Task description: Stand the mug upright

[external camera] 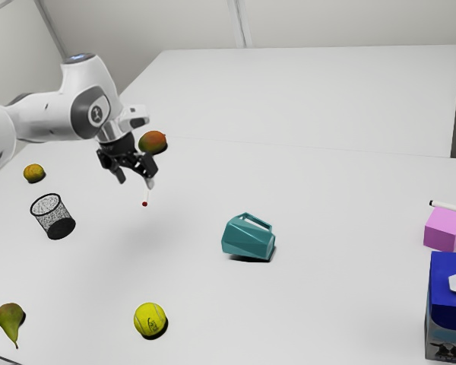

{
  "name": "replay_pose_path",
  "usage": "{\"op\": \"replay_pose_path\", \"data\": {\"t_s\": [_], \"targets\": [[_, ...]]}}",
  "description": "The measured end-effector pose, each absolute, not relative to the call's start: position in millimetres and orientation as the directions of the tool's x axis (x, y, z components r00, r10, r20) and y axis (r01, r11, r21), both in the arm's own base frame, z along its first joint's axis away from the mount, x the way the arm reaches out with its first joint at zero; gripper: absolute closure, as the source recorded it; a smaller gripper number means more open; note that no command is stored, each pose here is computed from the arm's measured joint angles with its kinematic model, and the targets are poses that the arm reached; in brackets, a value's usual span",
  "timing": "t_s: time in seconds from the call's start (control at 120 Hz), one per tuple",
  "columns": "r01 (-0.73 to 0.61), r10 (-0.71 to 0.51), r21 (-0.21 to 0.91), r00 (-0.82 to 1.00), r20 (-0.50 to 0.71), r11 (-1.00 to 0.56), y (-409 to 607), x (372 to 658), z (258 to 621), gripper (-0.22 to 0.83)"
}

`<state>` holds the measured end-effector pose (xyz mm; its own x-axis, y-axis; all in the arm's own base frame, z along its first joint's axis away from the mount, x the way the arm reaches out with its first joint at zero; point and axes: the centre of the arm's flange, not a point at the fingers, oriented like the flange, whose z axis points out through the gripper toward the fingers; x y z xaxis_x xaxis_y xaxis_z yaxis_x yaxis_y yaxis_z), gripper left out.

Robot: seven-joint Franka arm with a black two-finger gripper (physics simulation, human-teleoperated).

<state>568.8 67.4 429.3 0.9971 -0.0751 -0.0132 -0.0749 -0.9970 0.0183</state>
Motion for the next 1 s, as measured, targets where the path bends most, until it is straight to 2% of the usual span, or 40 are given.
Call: {"op": "replay_pose_path", "data": {"t_s": [0.142,0.267,0.383,0.492,0.783,1.0], "targets": [[-0.082,-0.082,0.038,0.997,0.002,-0.996,55.2,566.3,433.0,0.00],[-0.097,-0.098,0.138,0.995,0.002,-0.986,8.7,564.0,430.0,0.00],[-0.097,-0.109,0.245,0.993,-0.037,-0.965,-38.7,558.4,410.6,0.00],[-0.030,-0.063,0.322,0.994,-0.091,-0.946,-42.2,557.1,387.5,0.00],[0.082,0.005,0.453,0.985,-0.170,-0.888,-46.6,557.1,347.3,0.00],[0.099,0.002,0.540,0.984,-0.178,-0.836,-63.8,562.4,326.8,0.00]]}}
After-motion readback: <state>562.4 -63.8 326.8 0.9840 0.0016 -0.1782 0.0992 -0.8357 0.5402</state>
